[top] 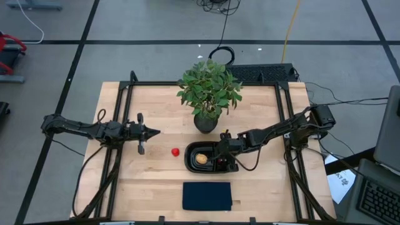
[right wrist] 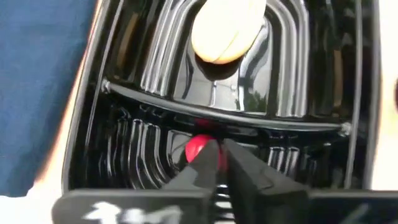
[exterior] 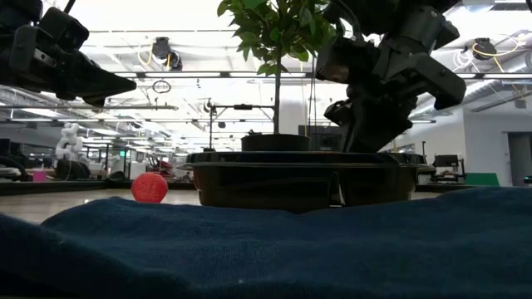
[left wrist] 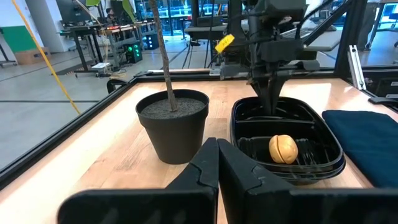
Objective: Pick and placing Produce into tupperware
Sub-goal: Put the red strawberry into the black container
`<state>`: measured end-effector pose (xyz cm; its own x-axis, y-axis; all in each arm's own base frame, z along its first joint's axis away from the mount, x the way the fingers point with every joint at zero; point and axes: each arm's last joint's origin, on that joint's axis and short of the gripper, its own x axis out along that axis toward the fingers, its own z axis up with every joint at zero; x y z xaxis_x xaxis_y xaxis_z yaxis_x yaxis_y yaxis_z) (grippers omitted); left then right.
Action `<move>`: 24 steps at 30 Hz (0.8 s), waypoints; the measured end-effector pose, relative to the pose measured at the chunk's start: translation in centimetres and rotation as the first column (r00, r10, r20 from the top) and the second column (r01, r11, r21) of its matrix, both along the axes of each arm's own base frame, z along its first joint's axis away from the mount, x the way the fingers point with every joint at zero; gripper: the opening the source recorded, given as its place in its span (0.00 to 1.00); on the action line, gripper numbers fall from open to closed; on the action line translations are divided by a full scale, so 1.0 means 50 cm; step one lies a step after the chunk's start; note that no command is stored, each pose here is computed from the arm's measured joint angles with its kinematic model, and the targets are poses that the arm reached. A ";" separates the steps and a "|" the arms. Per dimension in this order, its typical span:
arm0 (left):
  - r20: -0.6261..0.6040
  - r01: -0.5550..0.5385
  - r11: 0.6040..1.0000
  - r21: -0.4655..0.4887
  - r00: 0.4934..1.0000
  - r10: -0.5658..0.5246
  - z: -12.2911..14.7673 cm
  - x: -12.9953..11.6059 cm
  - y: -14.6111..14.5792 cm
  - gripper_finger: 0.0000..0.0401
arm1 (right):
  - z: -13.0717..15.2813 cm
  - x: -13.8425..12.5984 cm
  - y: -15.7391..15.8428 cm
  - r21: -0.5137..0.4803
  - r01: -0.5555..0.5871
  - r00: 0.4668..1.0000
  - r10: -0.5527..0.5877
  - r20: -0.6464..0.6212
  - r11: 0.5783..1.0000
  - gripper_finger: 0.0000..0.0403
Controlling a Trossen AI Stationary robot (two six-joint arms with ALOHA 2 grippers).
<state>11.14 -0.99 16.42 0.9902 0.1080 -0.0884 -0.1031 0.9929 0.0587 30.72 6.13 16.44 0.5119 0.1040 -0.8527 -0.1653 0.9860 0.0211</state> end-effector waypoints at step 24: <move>-0.006 0.000 1.000 0.002 1.000 0.000 -0.001 0.000 0.000 0.00 | 0.152 -0.195 -0.086 0.035 0.171 0.811 -0.161 0.562 0.985 0.00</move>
